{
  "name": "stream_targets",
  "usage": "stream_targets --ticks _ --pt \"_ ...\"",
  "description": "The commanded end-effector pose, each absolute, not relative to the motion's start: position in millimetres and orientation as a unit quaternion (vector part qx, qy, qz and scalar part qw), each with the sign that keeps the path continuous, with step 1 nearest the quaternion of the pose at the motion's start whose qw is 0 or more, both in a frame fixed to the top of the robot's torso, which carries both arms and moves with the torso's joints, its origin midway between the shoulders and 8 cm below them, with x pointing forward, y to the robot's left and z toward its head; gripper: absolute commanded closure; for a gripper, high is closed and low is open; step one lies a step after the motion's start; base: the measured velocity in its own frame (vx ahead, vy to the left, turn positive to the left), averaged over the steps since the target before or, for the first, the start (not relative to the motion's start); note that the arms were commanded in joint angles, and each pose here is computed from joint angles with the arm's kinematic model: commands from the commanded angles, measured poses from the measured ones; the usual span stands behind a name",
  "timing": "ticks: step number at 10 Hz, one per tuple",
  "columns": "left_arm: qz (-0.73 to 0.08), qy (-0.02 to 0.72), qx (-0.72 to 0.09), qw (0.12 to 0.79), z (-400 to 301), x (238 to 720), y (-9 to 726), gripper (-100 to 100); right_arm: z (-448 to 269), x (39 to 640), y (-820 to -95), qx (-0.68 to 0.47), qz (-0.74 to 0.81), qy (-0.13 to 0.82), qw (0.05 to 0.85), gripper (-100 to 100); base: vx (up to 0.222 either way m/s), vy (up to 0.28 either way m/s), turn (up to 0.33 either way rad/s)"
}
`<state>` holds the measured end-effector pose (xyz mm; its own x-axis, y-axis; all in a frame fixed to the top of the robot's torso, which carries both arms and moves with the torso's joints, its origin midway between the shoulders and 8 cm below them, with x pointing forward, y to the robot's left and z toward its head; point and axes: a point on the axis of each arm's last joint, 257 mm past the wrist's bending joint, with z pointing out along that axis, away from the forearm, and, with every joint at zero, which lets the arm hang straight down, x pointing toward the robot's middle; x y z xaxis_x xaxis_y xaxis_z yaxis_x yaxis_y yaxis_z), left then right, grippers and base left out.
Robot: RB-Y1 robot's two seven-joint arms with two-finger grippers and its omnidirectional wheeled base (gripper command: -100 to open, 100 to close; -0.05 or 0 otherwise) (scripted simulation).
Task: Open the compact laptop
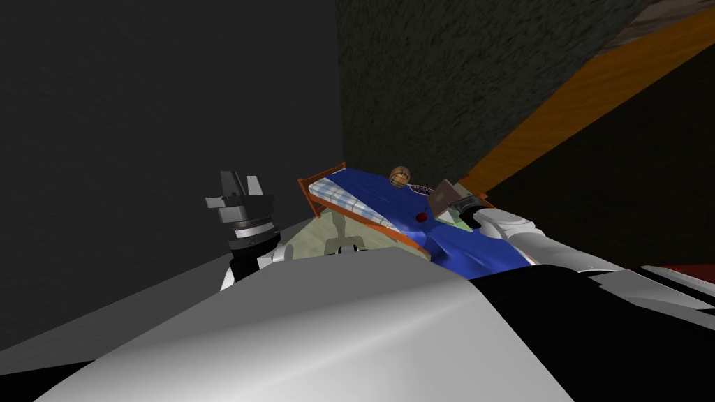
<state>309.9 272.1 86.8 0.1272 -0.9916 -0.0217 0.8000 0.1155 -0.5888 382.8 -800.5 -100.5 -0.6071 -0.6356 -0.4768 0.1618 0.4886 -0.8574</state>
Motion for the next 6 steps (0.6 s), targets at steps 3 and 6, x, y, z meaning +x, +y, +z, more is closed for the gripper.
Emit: stream_targets --ticks 3,6 --pt "-0.626 0.212 -0.226 0.716 87 310 272 0 -102 338 -848 -0.102 -0.508 0.767 0.378 -100 -0.14 -0.057 0.382" --pt "-0.626 0.212 -0.226 0.716 87 310 272 0 -101 314 -870 -0.074 -0.523 0.769 0.36 -100 -0.133 -0.008 0.227"
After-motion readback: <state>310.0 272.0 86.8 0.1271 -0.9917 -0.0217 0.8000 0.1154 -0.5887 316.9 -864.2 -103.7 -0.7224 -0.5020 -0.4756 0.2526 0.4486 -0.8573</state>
